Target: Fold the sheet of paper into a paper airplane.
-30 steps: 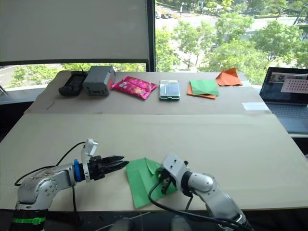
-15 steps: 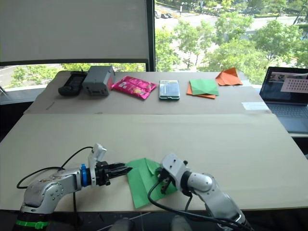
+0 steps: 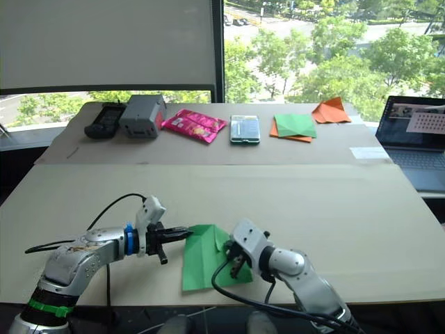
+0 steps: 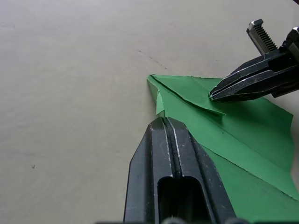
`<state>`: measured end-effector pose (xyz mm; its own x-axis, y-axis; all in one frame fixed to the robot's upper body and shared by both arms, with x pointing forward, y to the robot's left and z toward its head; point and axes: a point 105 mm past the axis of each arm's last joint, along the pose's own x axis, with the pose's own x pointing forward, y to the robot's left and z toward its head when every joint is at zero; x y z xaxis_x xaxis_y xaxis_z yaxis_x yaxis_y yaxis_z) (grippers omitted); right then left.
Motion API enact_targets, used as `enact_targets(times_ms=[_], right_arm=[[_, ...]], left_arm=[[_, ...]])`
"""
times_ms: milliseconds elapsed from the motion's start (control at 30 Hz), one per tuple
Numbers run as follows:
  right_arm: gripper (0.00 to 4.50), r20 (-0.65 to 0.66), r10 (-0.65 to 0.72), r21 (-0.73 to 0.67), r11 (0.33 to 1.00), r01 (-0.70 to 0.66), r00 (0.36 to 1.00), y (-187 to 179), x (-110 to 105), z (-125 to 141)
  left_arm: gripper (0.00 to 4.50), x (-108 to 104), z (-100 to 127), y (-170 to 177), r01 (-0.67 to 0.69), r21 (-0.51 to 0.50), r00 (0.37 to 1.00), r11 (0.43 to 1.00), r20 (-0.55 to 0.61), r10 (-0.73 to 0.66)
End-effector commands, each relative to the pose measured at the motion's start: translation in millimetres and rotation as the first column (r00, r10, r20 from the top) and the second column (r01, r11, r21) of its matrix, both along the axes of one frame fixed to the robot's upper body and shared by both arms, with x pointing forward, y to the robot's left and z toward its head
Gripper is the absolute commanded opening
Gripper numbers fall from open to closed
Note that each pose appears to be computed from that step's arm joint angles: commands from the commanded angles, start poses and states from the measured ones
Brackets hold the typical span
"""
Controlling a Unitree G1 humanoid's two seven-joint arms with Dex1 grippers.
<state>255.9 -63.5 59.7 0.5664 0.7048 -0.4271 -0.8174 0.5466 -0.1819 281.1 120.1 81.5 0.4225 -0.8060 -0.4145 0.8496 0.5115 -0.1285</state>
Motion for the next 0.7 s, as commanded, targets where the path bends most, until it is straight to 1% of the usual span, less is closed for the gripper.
enact_targets(times_ms=[33, 100, 233, 433, 700], right_arm=[[0.0, -0.003, -0.005, -0.006, 1.0, 0.005, 1.0, 3.2, 2.4, 0.8], [0.0, -0.002, -0.005, -0.004, 1.0, 0.005, 1.0, 4.9, 3.7, 1.3], [0.0, -0.002, -0.009, -0.005, 1.0, 0.009, 1.0, 5.7, 5.2, 0.5], [0.0, -0.003, -0.018, -0.004, 1.0, 0.018, 1.0, 6.7, 5.5, -0.3], [0.0, 0.005, -0.014, 0.002, 1.0, 0.013, 1.0, 8.3, 5.7, 2.2]], left_arm=[[0.02, 4.9, 9.9, -7.3, 0.13, 0.13, 0.975, 0.983, 0.162, -0.151], [0.02, 3.9, 9.1, -10.9, 0.182, 0.164, 0.959, 0.969, 0.186, -0.212], [0.02, -0.6, 3.4, -14.6, 0.24, 0.173, 0.947, 0.955, 0.175, -0.27], [0.02, -4.8, -2.0, -24.7, 0.251, 0.078, 0.959, 0.965, 0.114, -0.259], [0.02, -6.4, -14.2, -20.2, 0.25, 0.09, 0.965, 0.964, 0.052, -0.255]])
